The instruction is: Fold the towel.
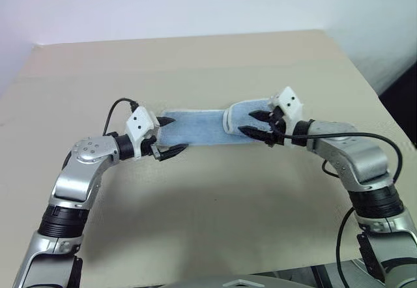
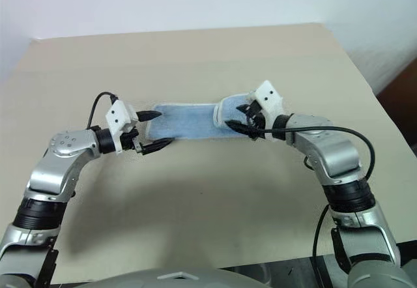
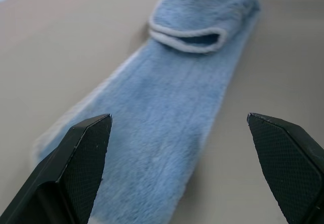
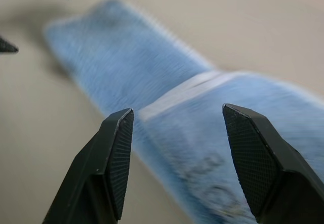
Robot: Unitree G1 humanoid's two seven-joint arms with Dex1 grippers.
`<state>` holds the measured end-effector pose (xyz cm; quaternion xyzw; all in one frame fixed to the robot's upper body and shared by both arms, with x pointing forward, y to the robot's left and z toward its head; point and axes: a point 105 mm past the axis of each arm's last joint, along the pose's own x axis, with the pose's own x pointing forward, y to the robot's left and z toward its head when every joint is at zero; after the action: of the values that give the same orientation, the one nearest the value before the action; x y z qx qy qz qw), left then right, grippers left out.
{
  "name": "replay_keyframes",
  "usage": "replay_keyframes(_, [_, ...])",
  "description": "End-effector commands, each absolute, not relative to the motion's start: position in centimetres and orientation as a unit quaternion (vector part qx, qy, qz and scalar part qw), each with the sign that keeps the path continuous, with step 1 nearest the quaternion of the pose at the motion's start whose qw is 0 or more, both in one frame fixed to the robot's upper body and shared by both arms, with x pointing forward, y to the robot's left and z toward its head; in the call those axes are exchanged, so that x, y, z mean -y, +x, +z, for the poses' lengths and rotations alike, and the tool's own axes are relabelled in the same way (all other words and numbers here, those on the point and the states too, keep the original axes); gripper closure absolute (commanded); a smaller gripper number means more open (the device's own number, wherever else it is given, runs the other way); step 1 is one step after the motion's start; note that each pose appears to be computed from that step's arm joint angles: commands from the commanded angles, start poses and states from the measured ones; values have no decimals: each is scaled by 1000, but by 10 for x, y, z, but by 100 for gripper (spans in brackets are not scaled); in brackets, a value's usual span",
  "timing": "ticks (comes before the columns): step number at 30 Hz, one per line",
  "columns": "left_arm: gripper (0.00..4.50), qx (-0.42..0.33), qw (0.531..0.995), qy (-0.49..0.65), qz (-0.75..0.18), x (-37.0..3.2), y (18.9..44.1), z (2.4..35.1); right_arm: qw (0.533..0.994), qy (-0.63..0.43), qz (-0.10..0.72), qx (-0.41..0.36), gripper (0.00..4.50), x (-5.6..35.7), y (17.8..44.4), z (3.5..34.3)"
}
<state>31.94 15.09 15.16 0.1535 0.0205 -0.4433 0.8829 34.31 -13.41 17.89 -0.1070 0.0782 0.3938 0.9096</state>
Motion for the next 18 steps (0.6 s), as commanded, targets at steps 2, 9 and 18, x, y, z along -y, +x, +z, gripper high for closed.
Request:
replay_keyframes(2, [0, 16, 919, 81, -387, -164, 319, 176, 939, -96, 329, -38, 211, 153, 370, 199])
replay_keyframes(9, [0, 6, 947, -30, -321, -174, 301, 177, 933, -103, 338, -58, 449, 137, 396, 148])
replay_keyframes(18, [0, -47, 961, -158, -223, -175, 277, 157, 920, -155, 354, -69, 449, 139, 397, 113])
